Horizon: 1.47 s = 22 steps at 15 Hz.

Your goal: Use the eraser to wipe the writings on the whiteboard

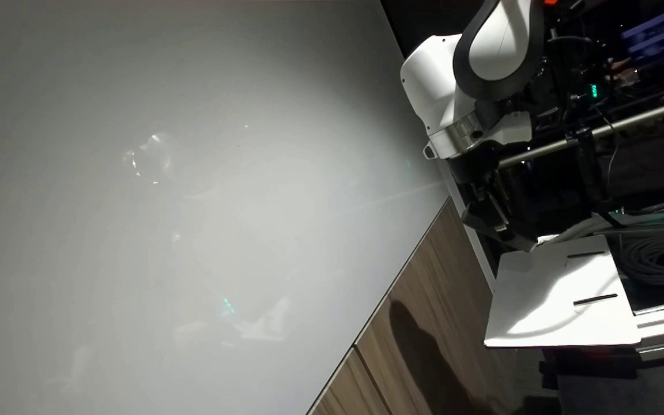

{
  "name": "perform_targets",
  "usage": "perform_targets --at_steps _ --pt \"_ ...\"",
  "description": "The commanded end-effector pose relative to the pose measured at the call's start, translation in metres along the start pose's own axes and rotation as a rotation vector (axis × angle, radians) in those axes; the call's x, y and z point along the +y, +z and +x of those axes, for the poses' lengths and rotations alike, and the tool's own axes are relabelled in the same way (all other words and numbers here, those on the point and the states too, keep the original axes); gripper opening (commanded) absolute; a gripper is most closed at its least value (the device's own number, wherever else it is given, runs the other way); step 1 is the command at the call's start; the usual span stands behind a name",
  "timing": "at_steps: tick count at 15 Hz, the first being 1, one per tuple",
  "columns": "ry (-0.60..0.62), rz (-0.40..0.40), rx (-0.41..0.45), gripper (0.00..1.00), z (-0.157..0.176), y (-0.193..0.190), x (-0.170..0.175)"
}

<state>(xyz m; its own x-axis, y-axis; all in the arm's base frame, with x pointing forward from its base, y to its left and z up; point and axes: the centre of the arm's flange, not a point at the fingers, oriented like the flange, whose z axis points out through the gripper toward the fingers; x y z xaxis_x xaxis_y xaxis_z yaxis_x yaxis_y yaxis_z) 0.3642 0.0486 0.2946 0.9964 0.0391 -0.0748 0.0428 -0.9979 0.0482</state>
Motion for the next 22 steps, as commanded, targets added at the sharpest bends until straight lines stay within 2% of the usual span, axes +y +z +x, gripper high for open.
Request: perform_targets --at_steps 1,8,22 --pt "-0.043 0.019 -0.024 0.3 0.011 0.033 -0.006" --pt "-0.054 0.021 -0.076 0.3 0.026 0.067 -0.01" --pt "-0.002 -0.012 -0.161 0.3 0.044 0.102 0.004"
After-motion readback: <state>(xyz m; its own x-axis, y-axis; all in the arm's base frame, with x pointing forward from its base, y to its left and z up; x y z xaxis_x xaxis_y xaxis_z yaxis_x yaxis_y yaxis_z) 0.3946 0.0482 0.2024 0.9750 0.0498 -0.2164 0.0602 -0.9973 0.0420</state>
